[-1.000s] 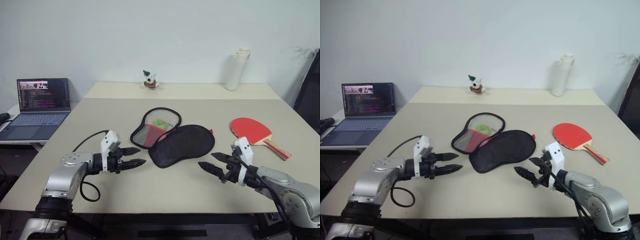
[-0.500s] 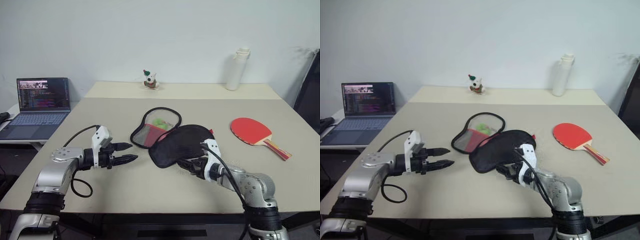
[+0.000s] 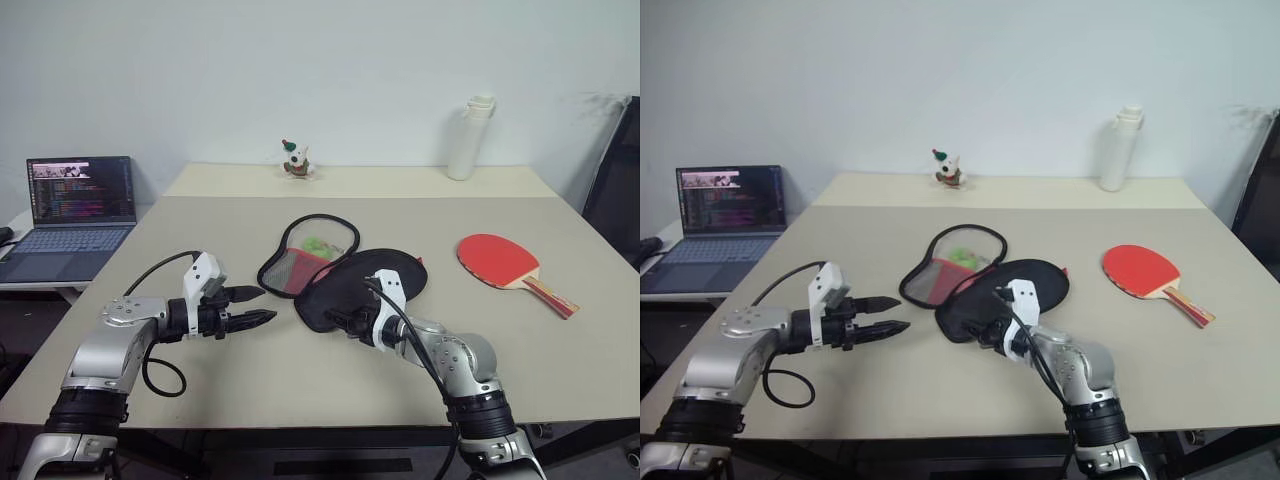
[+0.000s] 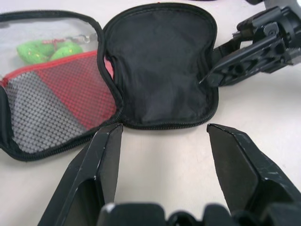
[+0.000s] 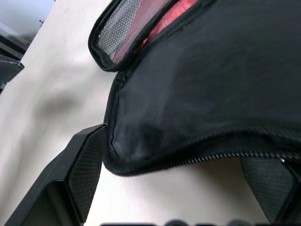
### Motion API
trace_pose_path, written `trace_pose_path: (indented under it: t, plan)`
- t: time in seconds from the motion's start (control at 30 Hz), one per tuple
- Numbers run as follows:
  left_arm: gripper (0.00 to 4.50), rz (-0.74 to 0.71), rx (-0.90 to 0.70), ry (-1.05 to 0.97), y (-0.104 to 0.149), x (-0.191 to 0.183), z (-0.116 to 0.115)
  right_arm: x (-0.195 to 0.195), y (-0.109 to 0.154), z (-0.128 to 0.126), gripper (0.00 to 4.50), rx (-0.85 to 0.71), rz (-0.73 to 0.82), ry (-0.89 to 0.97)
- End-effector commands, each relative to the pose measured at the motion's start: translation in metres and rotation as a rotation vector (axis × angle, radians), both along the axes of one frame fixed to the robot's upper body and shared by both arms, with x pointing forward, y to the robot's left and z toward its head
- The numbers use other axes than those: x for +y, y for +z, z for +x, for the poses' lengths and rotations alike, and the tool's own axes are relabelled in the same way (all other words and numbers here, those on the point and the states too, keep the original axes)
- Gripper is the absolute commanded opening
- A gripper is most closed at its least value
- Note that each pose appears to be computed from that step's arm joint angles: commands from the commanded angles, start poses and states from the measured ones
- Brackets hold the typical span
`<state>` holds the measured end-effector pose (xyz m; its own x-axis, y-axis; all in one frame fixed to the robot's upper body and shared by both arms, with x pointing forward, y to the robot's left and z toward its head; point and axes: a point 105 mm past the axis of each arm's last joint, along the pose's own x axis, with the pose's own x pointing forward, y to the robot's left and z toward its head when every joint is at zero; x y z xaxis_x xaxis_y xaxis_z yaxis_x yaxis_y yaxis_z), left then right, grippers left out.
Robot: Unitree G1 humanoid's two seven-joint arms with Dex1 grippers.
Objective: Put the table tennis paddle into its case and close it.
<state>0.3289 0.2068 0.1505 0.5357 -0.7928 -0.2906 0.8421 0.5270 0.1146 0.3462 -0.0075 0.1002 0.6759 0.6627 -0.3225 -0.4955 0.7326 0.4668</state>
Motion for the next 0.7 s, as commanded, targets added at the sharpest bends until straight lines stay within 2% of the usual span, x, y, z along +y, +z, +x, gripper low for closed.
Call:
trace_pose_path:
  t: [0.03,0.4,0.43,0.7]
  plan:
    - [3.12,0.001,-0.06,0.007,0.017,0.002,-0.003,0.001,0.007,0.005,3.91,-0.024,0.019,-0.028]
    - [3.12,-0.035,-0.071,-0.006,0.015,-0.014,-0.018,-0.018,0.01,-0.001,0.18,0.029,0.037,-0.002]
    - [3.12,-0.042,-0.073,-0.012,0.015,-0.017,-0.02,-0.024,0.011,-0.002,0.05,0.029,0.031,0.003]
    - [3.12,-0.05,-0.066,-0.026,0.012,-0.024,-0.02,-0.075,0.019,-0.013,0.05,0.041,-0.075,0.057]
